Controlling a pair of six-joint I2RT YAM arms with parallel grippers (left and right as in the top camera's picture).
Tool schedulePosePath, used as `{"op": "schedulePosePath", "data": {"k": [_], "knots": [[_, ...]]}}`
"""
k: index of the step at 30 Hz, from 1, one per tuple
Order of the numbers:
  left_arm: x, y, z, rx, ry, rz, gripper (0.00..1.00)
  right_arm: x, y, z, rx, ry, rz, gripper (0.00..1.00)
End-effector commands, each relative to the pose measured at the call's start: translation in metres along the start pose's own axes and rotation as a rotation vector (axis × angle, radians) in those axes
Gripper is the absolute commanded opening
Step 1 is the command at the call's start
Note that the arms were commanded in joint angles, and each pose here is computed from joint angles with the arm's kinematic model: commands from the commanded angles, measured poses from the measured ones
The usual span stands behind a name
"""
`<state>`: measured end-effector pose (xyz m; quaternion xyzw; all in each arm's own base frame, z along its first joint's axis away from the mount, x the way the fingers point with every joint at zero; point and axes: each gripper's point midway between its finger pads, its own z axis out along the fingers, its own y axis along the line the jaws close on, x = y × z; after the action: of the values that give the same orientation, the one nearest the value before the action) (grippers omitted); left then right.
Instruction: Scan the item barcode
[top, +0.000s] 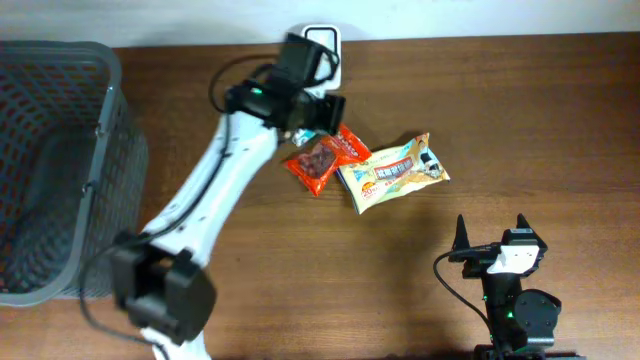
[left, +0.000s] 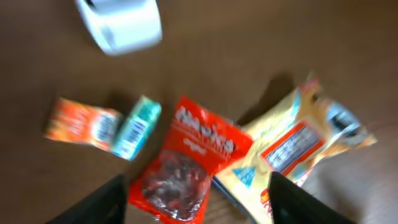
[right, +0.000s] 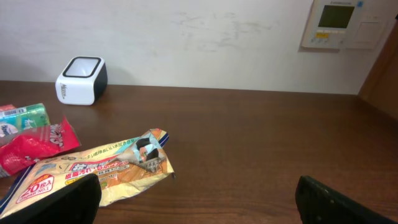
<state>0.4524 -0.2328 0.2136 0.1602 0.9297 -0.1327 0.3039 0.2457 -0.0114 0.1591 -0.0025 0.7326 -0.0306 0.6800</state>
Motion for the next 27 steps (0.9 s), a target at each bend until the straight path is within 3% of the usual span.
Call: {"op": "schedulePosePath", "data": {"k": [1,4,9,12,16,19,21,22,25,27], "knots": [[-0.041,0.035,-0.114,-0.048,-0.221,-0.052,0.99,0.003,0.001,0.000,-0.001,0.003,0.001,0.98],[-0.026,0.061,-0.155,-0.099,-0.218,-0.106,0.99,0.003,0.001,0.000,-0.001,0.004,0.001,0.98],[0.037,0.058,-0.146,-0.100,0.044,-0.139,0.99,0.003,0.001,0.000,-0.001,0.004,0.001,0.98],[0.047,0.057,-0.147,-0.101,0.083,-0.141,0.99,0.003,0.003,0.000,-0.012,0.001,0.006,0.98],[0.042,0.057,-0.146,-0.100,0.063,-0.138,0.99,-0.012,0.106,-0.036,-0.667,0.057,0.369,0.98],[0.041,0.056,-0.146,-0.095,0.061,-0.138,0.99,-0.064,0.109,-0.050,-0.744,-0.159,0.330,0.98],[0.038,0.054,-0.146,-0.083,0.051,-0.137,0.99,-0.111,0.083,-0.048,-0.594,-0.291,0.343,0.98],[0.034,0.052,-0.146,-0.067,0.036,-0.134,0.99,-0.121,0.077,-0.046,-0.549,-0.249,0.340,0.98],[0.033,0.049,-0.145,-0.053,0.032,-0.134,0.99,-0.117,0.075,-0.021,-0.481,0.158,0.224,0.98],[0.032,0.049,-0.145,-0.053,0.028,-0.133,0.99,-0.118,0.086,0.006,-0.544,0.401,0.276,0.98]]}}
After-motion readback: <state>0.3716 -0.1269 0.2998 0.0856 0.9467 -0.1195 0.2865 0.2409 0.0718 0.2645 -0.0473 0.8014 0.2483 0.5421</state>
